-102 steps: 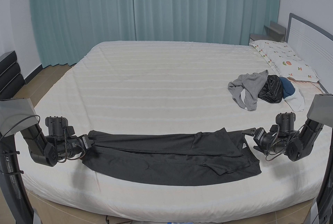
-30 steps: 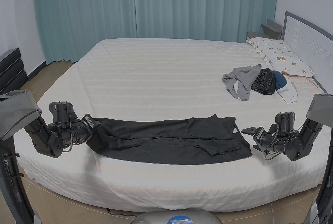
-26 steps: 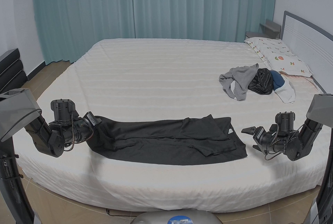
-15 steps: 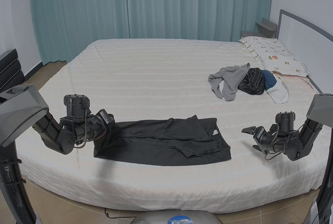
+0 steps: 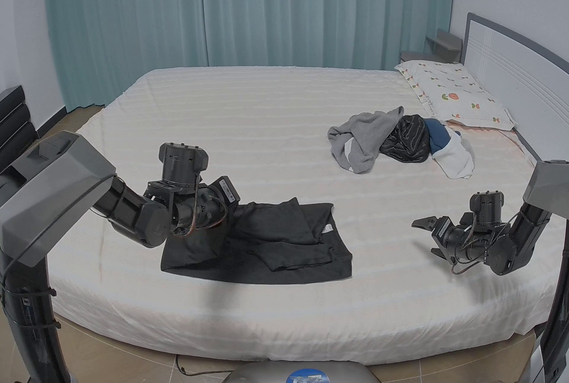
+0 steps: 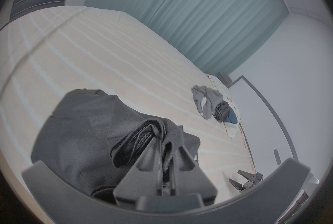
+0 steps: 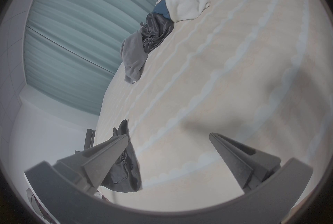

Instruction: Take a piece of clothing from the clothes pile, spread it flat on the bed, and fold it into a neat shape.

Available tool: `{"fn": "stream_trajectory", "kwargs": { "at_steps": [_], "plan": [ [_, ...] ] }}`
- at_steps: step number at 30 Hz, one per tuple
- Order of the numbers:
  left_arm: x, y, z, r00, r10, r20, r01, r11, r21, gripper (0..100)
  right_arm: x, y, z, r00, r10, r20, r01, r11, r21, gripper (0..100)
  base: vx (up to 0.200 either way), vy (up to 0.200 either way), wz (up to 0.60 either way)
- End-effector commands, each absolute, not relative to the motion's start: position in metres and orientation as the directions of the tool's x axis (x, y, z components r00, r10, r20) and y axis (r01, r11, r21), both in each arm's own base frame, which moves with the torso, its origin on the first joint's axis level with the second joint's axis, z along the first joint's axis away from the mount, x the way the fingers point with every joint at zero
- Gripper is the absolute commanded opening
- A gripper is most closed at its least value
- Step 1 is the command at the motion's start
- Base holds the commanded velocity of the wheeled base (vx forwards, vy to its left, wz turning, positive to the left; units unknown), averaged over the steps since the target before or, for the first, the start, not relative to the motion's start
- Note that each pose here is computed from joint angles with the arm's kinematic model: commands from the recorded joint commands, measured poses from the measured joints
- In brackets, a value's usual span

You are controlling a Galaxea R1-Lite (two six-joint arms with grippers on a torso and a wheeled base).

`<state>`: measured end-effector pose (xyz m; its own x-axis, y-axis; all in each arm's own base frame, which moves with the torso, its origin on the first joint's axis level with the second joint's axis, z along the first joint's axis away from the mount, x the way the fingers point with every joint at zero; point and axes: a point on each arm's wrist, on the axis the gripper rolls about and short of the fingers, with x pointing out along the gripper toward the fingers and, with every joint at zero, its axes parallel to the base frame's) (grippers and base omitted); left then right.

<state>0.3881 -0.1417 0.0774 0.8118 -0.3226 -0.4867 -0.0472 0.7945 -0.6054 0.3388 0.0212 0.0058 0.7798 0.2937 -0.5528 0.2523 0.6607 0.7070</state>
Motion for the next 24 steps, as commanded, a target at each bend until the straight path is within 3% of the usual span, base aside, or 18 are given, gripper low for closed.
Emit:
{"fn": "stream_trajectory", "kwargs": {
  "at_steps": [1, 6, 22, 23, 24],
  "plan": [
    [0.395, -0.17, 0.065, 0.783, -0.35, -0.514, -0.027, 0.807, -0.59, 0, 0.339, 0.022, 0.005, 0.777, 0.296, -0.555, 0.252, 0.662, 0.706, 100, 0.0, -0.2, 0.0],
    [0.406, -0.195, 0.063, 0.769, -0.337, -0.544, -0.034, 0.827, -0.561, 0, 0.339, 0.023, 0.004, 0.775, 0.299, -0.556, 0.251, 0.663, 0.705, 100, 0.0, -0.2, 0.0],
    [0.408, -0.224, 0.042, 0.75, -0.321, -0.578, -0.05, 0.843, -0.535, 0, 0.338, 0.027, 0.002, 0.768, 0.305, -0.563, 0.249, 0.667, 0.702, 100, 0.0, 0.0, 0.0],
    [0.408, -0.224, 0.042, 0.75, -0.321, -0.578, -0.05, 0.843, -0.535, 100, 0.338, 0.027, 0.002, 0.768, 0.305, -0.563, 0.249, 0.667, 0.702, 100, 0.0, 0.0, 0.0],
    [0.407, -0.224, 0.043, 0.751, -0.323, -0.576, -0.048, 0.843, -0.535, 100, 0.338, 0.027, 0.002, 0.768, 0.305, -0.563, 0.25, 0.666, 0.703, 100, 0.0, 0.0, 0.0]
  ]
}}
